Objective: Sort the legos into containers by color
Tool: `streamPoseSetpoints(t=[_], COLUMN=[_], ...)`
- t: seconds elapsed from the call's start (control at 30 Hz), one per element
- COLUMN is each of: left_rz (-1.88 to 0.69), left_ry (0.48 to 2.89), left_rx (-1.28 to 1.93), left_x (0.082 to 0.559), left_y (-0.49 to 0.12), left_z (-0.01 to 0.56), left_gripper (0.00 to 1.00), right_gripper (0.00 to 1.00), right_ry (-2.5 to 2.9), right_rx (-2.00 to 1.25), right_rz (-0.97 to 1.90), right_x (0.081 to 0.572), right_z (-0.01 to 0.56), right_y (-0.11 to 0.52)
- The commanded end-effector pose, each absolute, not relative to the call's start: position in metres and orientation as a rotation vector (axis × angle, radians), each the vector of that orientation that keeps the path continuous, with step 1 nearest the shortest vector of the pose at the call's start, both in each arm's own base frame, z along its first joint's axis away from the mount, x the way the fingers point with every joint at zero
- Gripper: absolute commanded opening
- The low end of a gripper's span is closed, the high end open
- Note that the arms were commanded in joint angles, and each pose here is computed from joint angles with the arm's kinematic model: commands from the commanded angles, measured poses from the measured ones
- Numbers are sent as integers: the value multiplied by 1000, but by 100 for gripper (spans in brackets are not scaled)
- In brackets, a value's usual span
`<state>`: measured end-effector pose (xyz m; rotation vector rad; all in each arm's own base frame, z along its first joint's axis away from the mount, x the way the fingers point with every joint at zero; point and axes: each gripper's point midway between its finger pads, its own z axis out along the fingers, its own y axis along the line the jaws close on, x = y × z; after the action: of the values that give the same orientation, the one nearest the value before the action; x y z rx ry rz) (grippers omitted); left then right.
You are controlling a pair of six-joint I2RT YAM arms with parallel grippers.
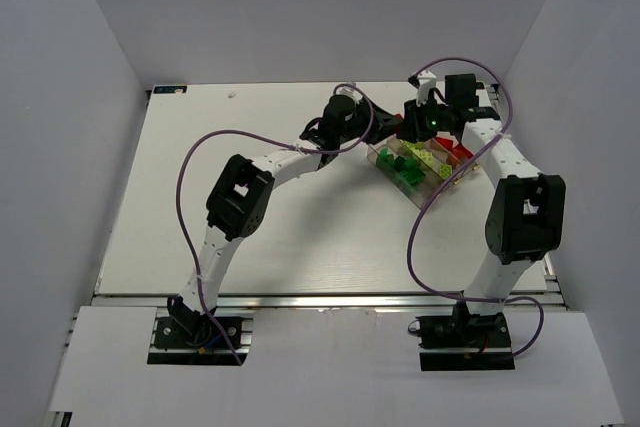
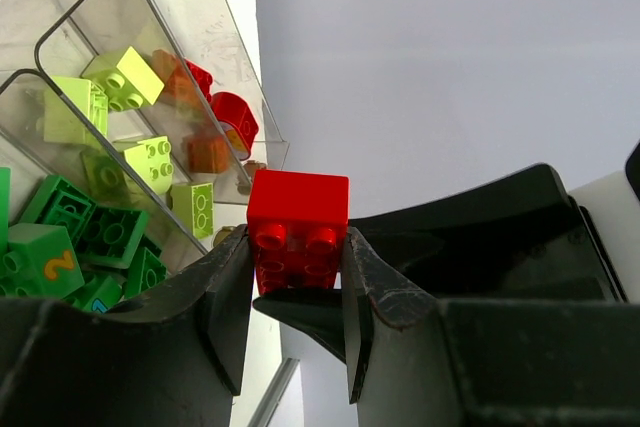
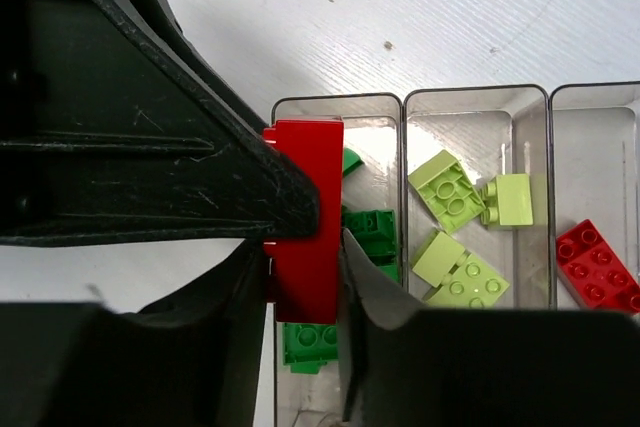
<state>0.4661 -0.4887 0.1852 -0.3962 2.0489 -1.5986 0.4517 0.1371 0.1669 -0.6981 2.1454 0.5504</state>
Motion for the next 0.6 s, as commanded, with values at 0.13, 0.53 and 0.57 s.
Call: streamPoseSetpoints(t=[0.13,0.53,0.57], left_rz=[-1651,-1313,-1285], left_ry=[1948,1958,1967], left_rx=[-337,-367,-369], left_x=[457,476,476], left_y=[-486,-413,-407], left_z=[249,253,250], left_gripper=[35,98,98], right_gripper=[0,0,0], right_ry=[2078,2193,2218], right_rx=[-704,-577,-581], right_rz=[562,264,237], right_x=[459,480,481], right_z=[187,170,165], right_y=[138,38,31])
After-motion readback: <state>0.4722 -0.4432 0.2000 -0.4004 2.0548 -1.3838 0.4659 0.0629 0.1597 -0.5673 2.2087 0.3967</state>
